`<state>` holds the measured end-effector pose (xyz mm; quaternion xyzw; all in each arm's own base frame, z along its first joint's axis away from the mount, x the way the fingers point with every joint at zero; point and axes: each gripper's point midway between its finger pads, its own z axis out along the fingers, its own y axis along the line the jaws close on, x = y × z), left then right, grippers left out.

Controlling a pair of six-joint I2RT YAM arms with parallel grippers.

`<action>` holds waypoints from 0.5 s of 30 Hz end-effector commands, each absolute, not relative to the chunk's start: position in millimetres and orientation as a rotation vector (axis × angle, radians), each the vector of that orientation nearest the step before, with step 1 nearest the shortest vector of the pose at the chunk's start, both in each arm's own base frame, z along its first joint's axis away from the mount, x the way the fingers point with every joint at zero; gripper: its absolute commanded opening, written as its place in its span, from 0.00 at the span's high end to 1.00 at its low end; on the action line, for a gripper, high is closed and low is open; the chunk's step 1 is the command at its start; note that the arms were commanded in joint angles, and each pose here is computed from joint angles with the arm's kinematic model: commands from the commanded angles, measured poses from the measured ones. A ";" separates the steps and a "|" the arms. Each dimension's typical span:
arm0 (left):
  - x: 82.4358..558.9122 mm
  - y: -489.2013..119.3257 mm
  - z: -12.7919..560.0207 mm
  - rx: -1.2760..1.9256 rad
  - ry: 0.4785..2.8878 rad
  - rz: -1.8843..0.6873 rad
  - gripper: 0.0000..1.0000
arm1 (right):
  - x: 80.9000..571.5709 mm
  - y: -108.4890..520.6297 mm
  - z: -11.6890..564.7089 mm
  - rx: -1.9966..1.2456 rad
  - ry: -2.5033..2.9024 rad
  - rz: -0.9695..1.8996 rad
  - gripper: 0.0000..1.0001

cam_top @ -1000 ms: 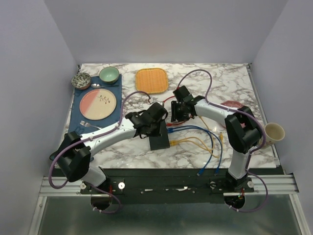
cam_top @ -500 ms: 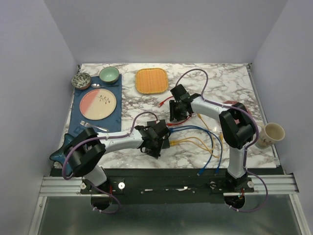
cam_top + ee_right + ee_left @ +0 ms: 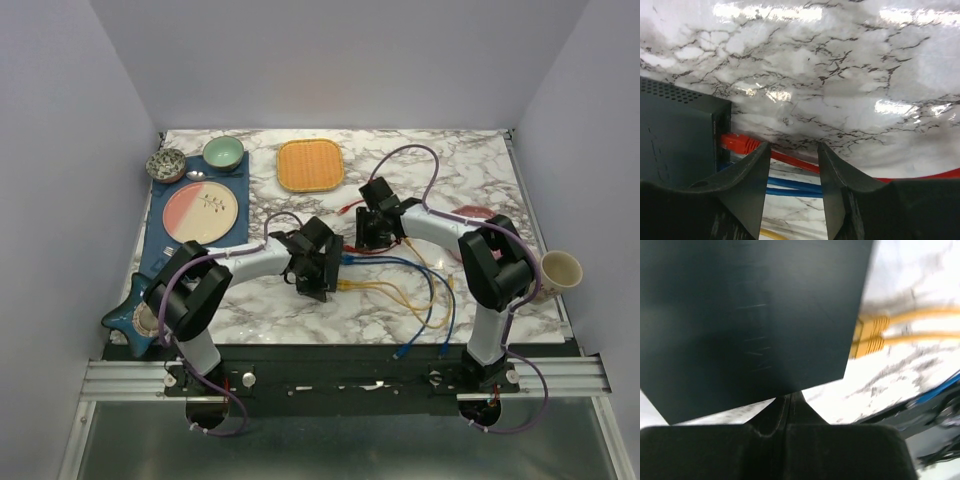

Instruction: Pull the plug from the switch port

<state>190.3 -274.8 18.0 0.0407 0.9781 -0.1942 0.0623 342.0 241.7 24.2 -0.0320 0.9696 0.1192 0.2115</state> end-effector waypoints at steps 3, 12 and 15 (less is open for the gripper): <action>251.3 -235.6 -13.5 -0.207 2.936 -0.370 1.00 | 302.9 246.1 4.2 -0.096 2.846 0.414 0.48; 325.6 -225.8 12.3 -0.377 2.854 -0.403 1.00 | 307.1 279.0 24.6 -0.055 2.841 0.631 0.48; 349.6 -223.1 22.7 -0.392 2.830 -0.412 1.00 | 304.4 282.6 29.3 -0.042 2.838 0.674 0.48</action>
